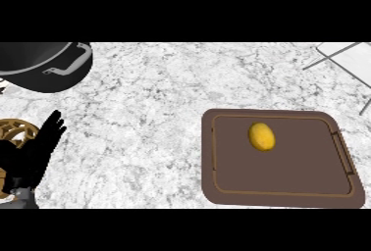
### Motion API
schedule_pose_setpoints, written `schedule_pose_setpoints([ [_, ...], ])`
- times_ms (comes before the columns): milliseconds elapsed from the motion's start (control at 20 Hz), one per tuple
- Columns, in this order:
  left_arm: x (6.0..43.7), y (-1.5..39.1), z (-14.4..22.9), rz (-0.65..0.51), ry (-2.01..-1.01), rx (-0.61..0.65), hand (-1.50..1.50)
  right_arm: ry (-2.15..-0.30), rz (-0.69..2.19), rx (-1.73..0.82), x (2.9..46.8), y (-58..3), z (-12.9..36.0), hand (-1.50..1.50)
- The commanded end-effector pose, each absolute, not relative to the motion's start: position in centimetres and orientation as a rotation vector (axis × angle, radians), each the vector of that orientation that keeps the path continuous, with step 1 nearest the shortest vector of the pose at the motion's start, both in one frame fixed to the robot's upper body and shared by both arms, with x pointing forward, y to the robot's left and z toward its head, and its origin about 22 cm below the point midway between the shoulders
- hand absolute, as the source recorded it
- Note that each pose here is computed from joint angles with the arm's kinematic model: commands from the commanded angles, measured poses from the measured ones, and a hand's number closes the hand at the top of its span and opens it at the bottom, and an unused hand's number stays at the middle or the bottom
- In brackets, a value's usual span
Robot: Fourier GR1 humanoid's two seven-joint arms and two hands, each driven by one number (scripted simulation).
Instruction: Pick the eggplant from the tray and place it in the tiered shelf
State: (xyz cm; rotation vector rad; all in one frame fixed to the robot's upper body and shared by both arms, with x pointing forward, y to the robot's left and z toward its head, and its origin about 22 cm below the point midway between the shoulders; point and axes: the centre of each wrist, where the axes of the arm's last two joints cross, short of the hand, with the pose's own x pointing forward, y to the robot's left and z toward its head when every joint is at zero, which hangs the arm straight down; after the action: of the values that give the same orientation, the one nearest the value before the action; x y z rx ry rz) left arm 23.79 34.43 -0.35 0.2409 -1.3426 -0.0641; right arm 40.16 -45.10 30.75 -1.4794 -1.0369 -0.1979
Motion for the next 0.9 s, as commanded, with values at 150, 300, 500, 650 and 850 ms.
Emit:
schedule_pose_setpoints([
  [150,23.6,35.1,0.2,-0.073,-1.352,0.253,0.0,-1.173,-0.352,-1.322,38.8,-46.9,31.3,-1.5],
  [300,23.9,34.7,-0.3,-0.037,-1.317,0.262,0.0,-1.28,-0.416,-1.271,38.3,-46.2,34.0,-1.5],
  [500,23.5,36.2,0.2,-0.039,-1.33,0.282,0.0,-1.359,-0.492,-1.263,36.0,-47.3,36.2,-1.5],
  [650,21.6,36.3,0.0,-0.006,-1.314,0.281,0.0,-1.359,-0.541,-1.298,33.8,-47.4,38.3,-1.5],
  [850,22.3,35.9,0.4,-0.015,-1.31,0.275,0.0,-1.299,-0.584,-1.339,28.5,-50.3,40.5,-1.5],
])
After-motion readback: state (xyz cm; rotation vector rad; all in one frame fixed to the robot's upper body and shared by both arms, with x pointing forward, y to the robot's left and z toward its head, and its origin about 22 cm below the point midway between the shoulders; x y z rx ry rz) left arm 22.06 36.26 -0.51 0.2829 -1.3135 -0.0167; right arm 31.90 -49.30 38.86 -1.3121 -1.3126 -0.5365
